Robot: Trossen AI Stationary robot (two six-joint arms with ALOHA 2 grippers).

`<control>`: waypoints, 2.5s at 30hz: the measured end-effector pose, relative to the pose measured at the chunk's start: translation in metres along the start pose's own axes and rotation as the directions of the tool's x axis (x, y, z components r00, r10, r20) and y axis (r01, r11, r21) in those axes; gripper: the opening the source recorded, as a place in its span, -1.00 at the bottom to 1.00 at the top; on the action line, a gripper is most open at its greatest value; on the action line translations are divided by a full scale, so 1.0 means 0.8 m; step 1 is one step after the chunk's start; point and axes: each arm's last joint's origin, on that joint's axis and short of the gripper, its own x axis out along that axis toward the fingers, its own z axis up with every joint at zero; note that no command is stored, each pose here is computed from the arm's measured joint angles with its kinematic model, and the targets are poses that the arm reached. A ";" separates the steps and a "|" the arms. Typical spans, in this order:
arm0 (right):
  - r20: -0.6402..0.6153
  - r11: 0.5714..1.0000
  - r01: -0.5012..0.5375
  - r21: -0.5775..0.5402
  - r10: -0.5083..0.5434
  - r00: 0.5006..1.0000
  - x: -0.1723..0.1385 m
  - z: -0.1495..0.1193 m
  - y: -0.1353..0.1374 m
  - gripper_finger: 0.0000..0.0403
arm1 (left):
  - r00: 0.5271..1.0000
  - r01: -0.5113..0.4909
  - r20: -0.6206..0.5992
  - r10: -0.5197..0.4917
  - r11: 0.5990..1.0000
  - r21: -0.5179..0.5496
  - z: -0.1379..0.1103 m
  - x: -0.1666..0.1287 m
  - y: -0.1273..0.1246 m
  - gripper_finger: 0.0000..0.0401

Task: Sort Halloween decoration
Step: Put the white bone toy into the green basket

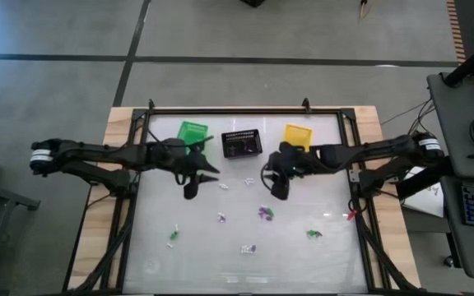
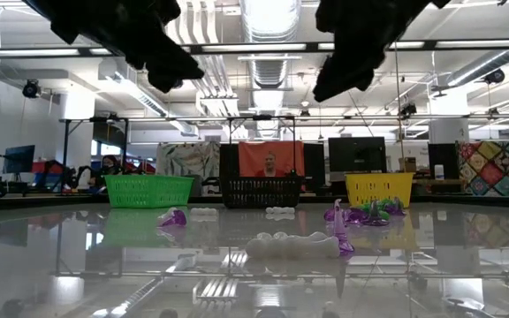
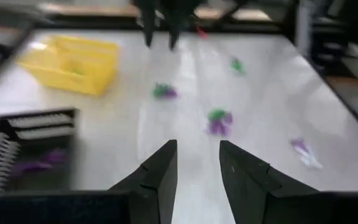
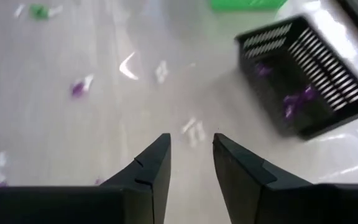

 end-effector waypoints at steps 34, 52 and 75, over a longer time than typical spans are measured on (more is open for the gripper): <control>0.177 0.963 -0.092 -0.253 0.139 0.974 0.046 -0.079 0.050 -0.48 | 0.963 -0.024 -0.266 0.034 0.999 0.040 -0.059 0.084 -0.017 -0.49; 0.216 0.974 -0.109 -0.201 0.152 0.964 0.046 -0.076 0.052 -0.49 | 0.910 -0.117 -0.389 0.143 0.989 0.090 -0.085 0.097 -0.012 -0.49; 0.227 0.974 -0.111 -0.195 0.155 0.961 0.046 -0.075 0.052 -0.53 | 0.855 -0.266 -0.412 0.315 0.948 0.175 -0.112 0.128 0.002 -0.49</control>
